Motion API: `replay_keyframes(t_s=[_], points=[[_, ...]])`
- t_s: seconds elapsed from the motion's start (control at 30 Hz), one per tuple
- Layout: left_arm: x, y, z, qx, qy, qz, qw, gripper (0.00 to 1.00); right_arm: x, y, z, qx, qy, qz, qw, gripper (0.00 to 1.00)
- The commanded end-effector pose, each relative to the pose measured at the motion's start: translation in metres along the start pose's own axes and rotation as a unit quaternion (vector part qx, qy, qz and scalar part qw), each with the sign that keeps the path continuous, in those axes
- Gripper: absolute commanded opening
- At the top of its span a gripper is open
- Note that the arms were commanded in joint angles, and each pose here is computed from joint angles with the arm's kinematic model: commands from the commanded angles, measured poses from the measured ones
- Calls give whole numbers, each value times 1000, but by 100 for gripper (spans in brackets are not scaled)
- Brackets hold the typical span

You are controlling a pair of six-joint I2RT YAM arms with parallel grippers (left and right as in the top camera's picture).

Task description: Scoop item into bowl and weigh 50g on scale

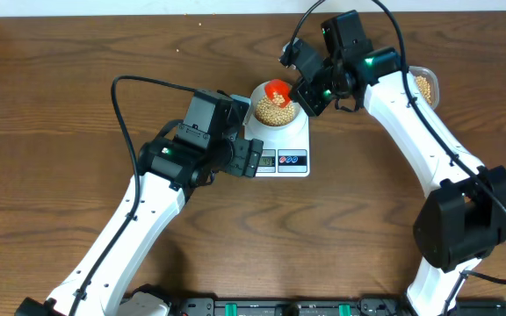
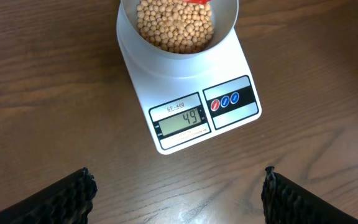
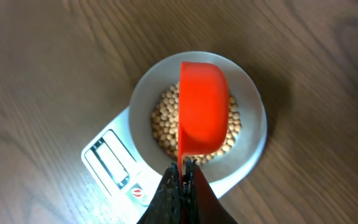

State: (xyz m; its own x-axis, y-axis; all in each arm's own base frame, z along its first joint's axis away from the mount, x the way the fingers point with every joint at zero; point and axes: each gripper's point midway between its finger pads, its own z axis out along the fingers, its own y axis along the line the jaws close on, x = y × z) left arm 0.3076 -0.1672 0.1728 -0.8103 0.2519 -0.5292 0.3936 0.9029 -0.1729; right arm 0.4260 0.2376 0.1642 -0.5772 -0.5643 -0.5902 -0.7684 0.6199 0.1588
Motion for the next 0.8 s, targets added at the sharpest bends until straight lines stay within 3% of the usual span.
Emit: replay_keyframes(t_s=[0.0,0.43,0.77], points=[[0,0,-5,3,-6,4,1000,88,-12,1,-20,-27,-36,23,999,1],[0,0,-5,3,-6,4,1000,88,-13,-10,-44,-97,-84,66,990,1],[0,0,-5,3,-6,4,1000,88,-12,-11,-45,-98,-83,69,989,1]])
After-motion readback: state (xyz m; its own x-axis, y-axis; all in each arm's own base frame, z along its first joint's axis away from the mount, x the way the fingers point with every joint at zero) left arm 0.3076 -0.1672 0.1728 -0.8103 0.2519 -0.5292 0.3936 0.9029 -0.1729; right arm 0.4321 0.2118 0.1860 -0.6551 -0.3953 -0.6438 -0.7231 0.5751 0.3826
